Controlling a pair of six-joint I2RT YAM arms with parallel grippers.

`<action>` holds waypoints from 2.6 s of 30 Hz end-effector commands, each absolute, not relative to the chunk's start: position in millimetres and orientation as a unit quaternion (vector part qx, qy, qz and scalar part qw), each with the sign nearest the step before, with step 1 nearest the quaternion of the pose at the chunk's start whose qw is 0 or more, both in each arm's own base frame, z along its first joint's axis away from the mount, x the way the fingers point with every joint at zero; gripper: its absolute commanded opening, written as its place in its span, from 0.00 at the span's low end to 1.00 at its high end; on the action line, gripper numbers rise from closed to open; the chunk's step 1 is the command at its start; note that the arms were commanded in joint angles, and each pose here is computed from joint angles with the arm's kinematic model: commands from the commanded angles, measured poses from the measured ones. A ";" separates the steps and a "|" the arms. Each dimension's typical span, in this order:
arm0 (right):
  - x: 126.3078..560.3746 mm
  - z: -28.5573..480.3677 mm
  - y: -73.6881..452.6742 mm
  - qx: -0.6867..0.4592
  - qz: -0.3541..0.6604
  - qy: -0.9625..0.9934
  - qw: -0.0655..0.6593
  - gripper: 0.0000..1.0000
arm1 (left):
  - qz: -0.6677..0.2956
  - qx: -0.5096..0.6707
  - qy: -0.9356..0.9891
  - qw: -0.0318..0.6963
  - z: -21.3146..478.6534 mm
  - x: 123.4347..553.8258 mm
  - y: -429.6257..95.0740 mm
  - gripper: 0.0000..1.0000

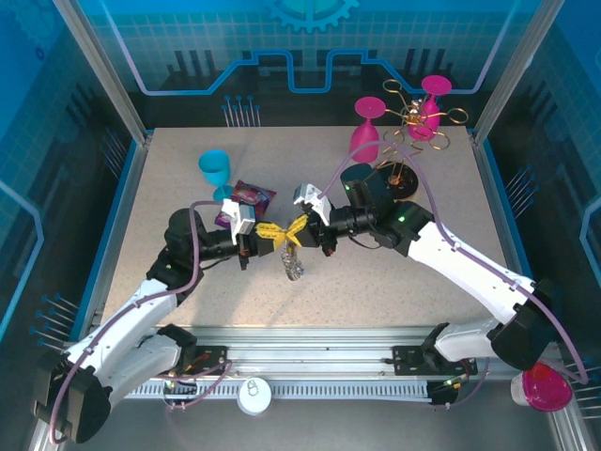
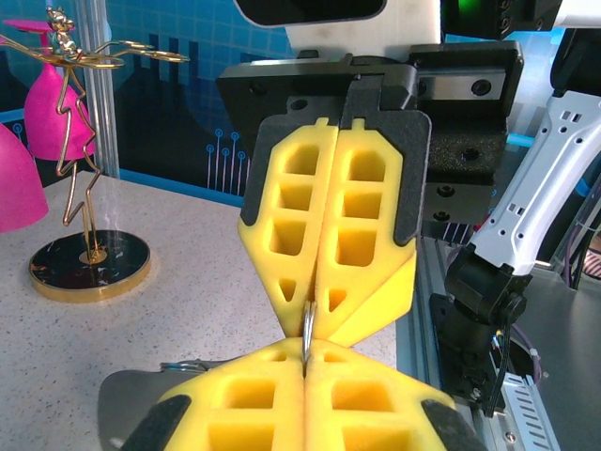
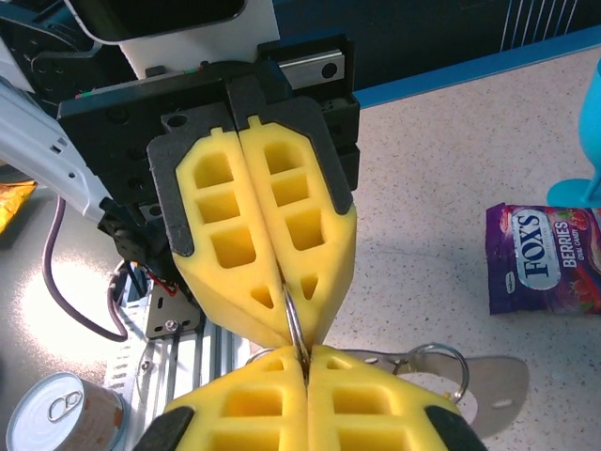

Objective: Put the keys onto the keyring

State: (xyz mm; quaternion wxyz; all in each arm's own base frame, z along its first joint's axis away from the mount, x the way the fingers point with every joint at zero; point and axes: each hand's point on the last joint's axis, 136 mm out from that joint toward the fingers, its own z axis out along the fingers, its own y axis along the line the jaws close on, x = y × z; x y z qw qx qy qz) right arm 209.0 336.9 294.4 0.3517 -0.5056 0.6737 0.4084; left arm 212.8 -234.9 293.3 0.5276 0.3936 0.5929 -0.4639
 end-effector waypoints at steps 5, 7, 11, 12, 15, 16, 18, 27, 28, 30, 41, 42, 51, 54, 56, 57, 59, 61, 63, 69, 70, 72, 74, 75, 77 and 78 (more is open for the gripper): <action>205.8 304.9 337.0 -0.529 0.398 0.662 0.353 0.00 | -0.454 0.413 0.580 0.536 299.6 206.8 -235.8 0.17; 204.3 300.5 333.6 -0.538 0.382 0.669 0.343 0.00 | -0.445 0.421 0.588 0.528 295.1 206.7 -235.5 0.19; 199.4 292.6 329.6 -0.560 0.352 0.679 0.318 0.00 | -0.431 0.436 0.599 0.514 288.0 205.4 -235.1 0.21; 198.2 292.6 329.5 -0.565 0.347 0.680 0.314 0.00 | -0.429 0.440 0.600 0.513 287.0 205.2 -235.1 0.21; 194.9 288.4 330.1 -0.582 0.329 0.681 0.299 0.00 | -0.426 0.447 0.603 0.505 284.4 204.2 -235.5 0.21; 193.6 287.1 331.2 -0.588 0.323 0.681 0.292 0.00 | -0.426 0.448 0.601 0.506 285.9 204.2 -235.6 0.21; 192.1 284.5 332.6 -0.600 0.312 0.681 0.281 0.00 | -0.426 0.449 0.600 0.506 287.2 204.5 -235.9 0.20; 188.4 288.6 340.2 -0.629 0.295 0.669 0.266 0.00 | -0.428 0.462 0.601 0.492 283.6 199.9 -236.5 0.03; 187.6 288.5 340.7 -0.632 0.292 0.668 0.263 0.00 | -0.428 0.463 0.601 0.491 283.6 199.6 -236.6 0.01; 187.5 290.3 341.3 -0.633 0.291 0.667 0.265 0.00 | -0.427 0.465 0.600 0.491 283.7 199.4 -236.6 0.00; 204.4 296.9 315.6 -0.529 0.312 0.705 0.355 0.33 | -0.436 0.452 0.578 0.521 294.0 198.9 -236.3 0.00; 203.1 292.5 314.8 -0.524 0.316 0.709 0.351 0.34 | -0.438 0.449 0.577 0.523 295.0 199.4 -236.2 0.00; 201.1 279.3 324.7 -0.507 0.338 0.711 0.350 0.42 | -0.450 0.438 0.571 0.530 300.9 200.8 -237.3 0.00; 203.1 279.7 329.3 -0.509 0.344 0.707 0.351 0.43 | -0.456 0.433 0.568 0.531 303.3 200.8 -237.5 0.00; 203.6 280.8 332.1 -0.510 0.349 0.703 0.353 0.43 | -0.459 0.429 0.566 0.533 305.4 201.0 -237.5 0.00; 203.0 281.5 333.2 -0.511 0.352 0.701 0.352 0.42 | -0.461 0.428 0.566 0.533 305.7 201.0 -237.7 0.00; 202.7 281.4 335.4 -0.513 0.357 0.699 0.349 0.36 | -0.464 0.425 0.564 0.535 307.5 201.2 -237.7 0.00; 199.9 281.2 337.2 -0.516 0.363 0.696 0.343 0.28 | -0.466 0.423 0.562 0.537 308.8 201.5 -237.9 0.00; 196.0 282.0 338.6 -0.519 0.373 0.691 0.336 0.21 | -0.467 0.421 0.560 0.539 310.1 202.2 -237.7 0.00; 187.0 281.6 345.7 -0.531 0.391 0.682 0.316 0.05 | -0.472 0.416 0.555 0.545 315.0 205.7 -239.0 0.00; 186.6 281.4 347.1 -0.533 0.391 0.681 0.314 0.04 | -0.473 0.415 0.554 0.545 315.7 206.0 -239.2 0.00; 186.2 280.8 349.1 -0.537 0.388 0.681 0.312 0.04 | -0.474 0.415 0.554 0.545 315.4 206.6 -239.7 0.00; 186.8 280.7 349.9 -0.541 0.382 0.681 0.313 0.03 | -0.472 0.414 0.555 0.545 314.3 207.3 -239.5 0.00; 187.9 281.5 349.9 -0.541 0.379 0.681 0.316 0.03 | -0.472 0.414 0.555 0.546 314.4 207.4 -239.5 0.00; 190.2 282.9 348.6 -0.541 0.371 0.682 0.324 0.02 | -0.471 0.413 0.556 0.546 313.2 207.5 -239.1 0.00; 191.5 282.8 347.4 -0.540 0.366 0.683 0.328 0.03 | -0.471 0.413 0.556 0.546 312.8 207.2 -239.1 0.00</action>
